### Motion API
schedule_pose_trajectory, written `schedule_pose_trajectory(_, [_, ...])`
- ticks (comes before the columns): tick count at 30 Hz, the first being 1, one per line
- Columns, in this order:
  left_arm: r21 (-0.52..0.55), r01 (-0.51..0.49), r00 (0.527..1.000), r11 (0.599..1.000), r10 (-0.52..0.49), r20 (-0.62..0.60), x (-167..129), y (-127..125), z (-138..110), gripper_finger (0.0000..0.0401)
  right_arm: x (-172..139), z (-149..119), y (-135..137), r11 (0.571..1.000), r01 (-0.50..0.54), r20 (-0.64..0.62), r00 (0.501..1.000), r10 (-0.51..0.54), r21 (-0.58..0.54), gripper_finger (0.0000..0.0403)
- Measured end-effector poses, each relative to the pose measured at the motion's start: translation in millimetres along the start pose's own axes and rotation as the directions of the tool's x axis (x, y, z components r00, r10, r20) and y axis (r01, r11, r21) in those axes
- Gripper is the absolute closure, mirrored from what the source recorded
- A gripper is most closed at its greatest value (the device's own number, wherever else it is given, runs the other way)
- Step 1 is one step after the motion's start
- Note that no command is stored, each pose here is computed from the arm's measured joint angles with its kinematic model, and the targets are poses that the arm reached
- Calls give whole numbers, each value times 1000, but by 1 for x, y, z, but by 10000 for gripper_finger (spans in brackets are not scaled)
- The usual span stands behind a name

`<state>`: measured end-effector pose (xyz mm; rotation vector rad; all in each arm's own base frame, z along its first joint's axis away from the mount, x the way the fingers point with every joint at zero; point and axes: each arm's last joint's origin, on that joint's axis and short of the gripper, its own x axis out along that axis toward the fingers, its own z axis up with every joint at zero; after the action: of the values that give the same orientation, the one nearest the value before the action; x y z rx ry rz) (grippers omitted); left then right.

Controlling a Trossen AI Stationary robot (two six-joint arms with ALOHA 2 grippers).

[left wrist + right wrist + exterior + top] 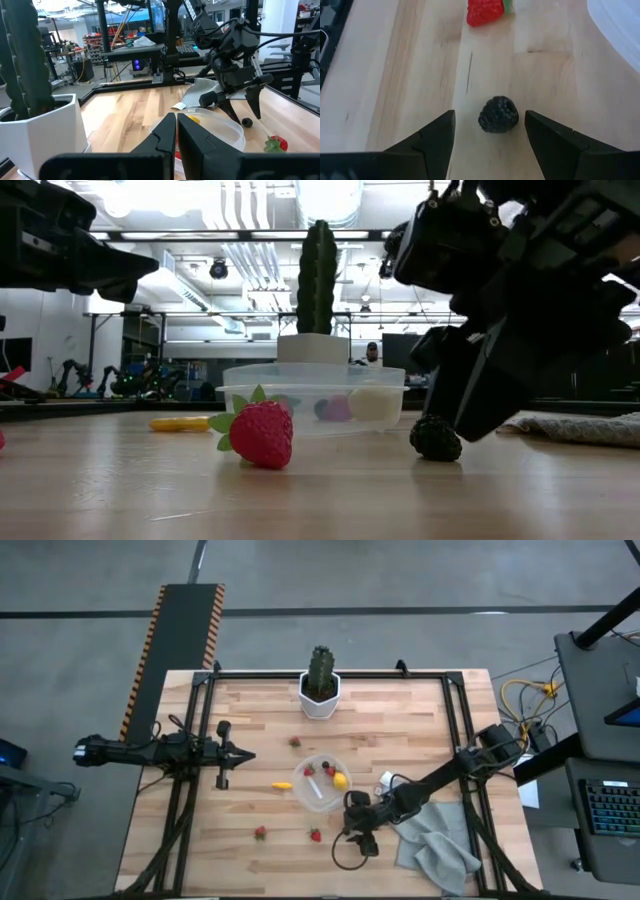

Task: Pick and placing Produce into tupperware
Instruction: Put the blackberry into the transparent container

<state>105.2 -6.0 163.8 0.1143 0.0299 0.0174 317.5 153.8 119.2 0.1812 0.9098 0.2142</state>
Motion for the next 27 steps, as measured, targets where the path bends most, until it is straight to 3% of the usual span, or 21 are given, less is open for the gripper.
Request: schedule_pose_trajectory(27, [0, -1, 1000, 1000, 1, 1, 0, 0, 0, 401, 2, -5, -8, 1000, -13, 80, 997, 13, 5, 183])
